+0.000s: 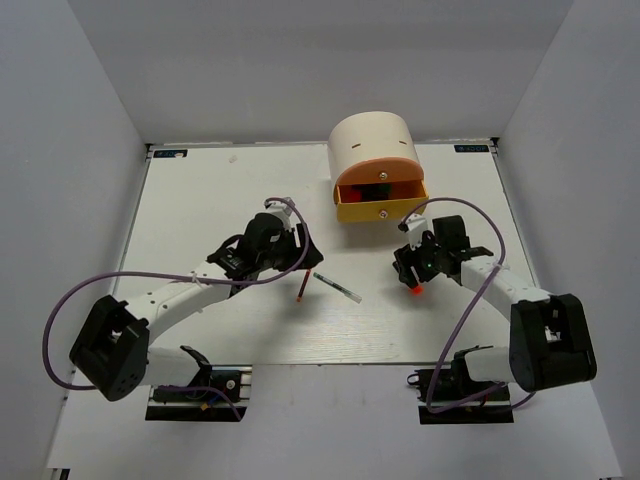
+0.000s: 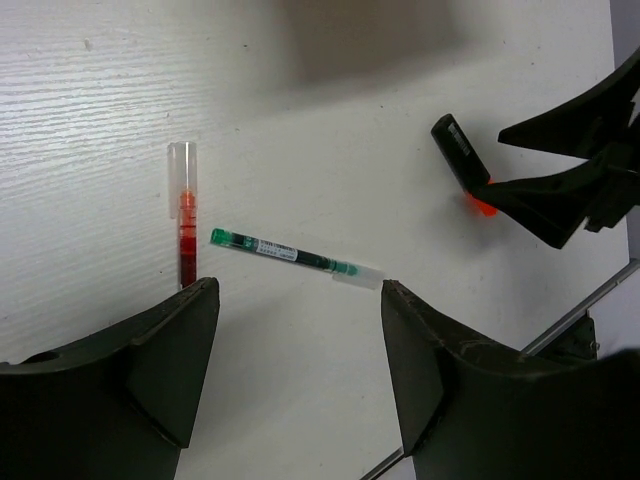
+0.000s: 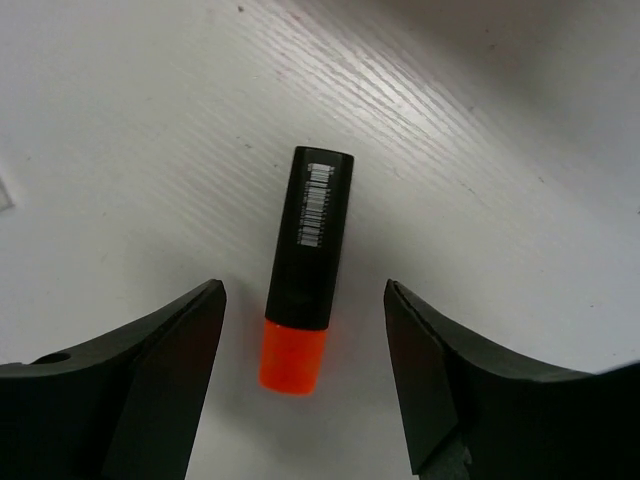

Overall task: Sort the stationery into containers
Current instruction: Pick up the pen from the center of the board.

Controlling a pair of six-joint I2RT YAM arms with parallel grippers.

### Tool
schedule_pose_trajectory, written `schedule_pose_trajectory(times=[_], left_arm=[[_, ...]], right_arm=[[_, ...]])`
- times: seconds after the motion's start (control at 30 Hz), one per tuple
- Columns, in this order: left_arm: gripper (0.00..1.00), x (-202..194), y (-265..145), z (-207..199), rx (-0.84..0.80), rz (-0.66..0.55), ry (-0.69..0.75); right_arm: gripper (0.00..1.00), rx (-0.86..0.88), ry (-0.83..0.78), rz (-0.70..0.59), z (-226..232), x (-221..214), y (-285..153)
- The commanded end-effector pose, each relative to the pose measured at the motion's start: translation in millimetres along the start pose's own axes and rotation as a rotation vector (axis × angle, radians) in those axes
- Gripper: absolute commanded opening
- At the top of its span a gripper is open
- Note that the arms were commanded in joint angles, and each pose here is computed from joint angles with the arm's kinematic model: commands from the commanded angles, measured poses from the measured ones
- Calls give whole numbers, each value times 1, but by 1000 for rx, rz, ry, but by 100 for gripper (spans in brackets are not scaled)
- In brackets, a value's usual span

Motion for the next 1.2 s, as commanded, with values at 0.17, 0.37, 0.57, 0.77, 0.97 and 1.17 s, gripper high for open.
schedule_pose_trajectory(times=[0.17,0.37,0.57,0.77,0.97,1.17], left_arm=[[76,2,-13,-1,13,-40,0],[76,1,-13,1,26,-36,-1],[76,1,-13,1,26,-36,-1],[76,1,-13,1,26,-36,-1],[76,0,-12,1,21,-44,0],[76,2,-12,0,16,-54,0]], right_arm=[[60,-68,24,-3,-1,4,20],[43,-65,-6,22,4,-5,22],[31,-43,-47,58,9,-19,19],[17,-19,-77,49,12,-14,15],[13,179,-263,-211,33,40,-25],[8,269,-486,-457,49,100,-72]])
Point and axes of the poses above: each gripper's point midway between its finger pads, its own y axis out along the fingers, its own z axis along the line the jaws close on, x = y × z, the point moved 9 cm from there along -y, back along the fingers, and after that the axes turned 8 degrees about y, right-handed, at the moved point
